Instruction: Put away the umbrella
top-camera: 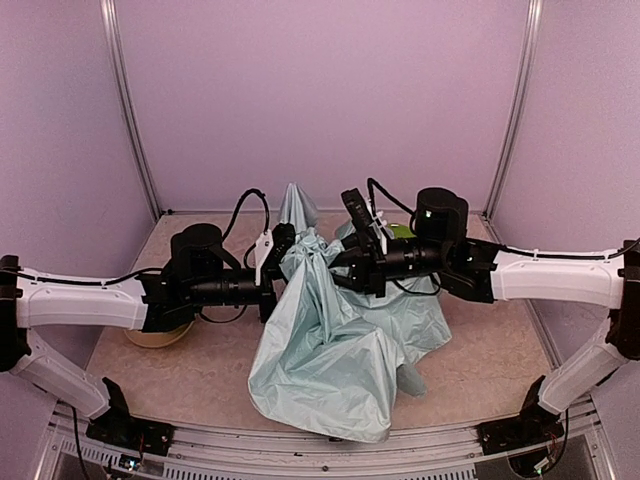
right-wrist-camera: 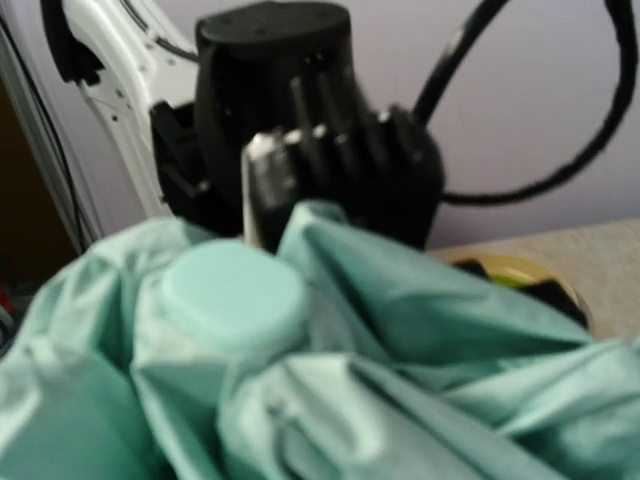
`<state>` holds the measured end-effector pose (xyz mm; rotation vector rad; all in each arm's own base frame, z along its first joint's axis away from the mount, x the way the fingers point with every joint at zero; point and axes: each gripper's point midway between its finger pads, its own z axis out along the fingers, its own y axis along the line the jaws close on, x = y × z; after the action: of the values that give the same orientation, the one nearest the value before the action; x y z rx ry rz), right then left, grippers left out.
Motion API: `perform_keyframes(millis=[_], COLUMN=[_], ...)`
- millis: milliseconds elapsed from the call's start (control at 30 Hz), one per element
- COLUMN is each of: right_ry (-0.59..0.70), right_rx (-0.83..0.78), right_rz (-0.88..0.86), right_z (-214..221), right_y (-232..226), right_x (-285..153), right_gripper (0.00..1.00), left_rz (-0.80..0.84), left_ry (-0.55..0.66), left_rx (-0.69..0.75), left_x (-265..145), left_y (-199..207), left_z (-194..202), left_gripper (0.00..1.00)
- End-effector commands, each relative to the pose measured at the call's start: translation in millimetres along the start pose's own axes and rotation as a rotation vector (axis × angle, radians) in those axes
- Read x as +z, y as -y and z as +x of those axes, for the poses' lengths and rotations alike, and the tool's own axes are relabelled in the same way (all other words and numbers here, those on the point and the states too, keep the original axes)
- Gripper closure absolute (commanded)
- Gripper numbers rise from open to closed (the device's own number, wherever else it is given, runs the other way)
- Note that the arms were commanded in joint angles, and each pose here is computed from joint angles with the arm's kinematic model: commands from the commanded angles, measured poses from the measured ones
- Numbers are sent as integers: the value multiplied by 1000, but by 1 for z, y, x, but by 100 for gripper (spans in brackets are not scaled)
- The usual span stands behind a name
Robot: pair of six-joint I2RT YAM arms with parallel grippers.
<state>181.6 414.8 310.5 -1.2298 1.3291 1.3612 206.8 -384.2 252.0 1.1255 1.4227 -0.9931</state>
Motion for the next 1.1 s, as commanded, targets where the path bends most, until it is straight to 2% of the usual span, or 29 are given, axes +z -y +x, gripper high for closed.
perform_keyframes(millis=[0,167,267,400,467,500,633,733,900,1067], right_ry=[153,271,342,351,328,307,212,123,-125,-283], right_rx=[-60,47,184,395,480,528,704,741,708,545], right_rz=[2,208,334,493,540,572,739,870,998,1064], right_z=[-41,-46,-40,-8,12,24,70,100,135,107], right_y=[-9,31,55,86,95,101,126,139,143,145], right_x=[6,0,-12,-25,-27,-29,-55,-85,-123,-152], right_gripper=[81,77,76,75,70,66,50,41,30,24], left_rz=[110,136,94,10,-46,-70,-160,-235,-285,-327], left_ry=[100,124,121,53,-8,-43,-129,-162,-239,-374], left_rx=[43,1,-13,-54,-74,-84,-109,-80,-25,-40], left_x=[5,7,8,10,12,12,4,-8,-28,-37], left_y=[24,27,19,-5,-20,-28,-54,-72,-81,-65], left_z=[-19,-18,-18,-2,14,23,48,51,45,39], left_gripper=[3,15,21,30,31,31,13,2,1,1])
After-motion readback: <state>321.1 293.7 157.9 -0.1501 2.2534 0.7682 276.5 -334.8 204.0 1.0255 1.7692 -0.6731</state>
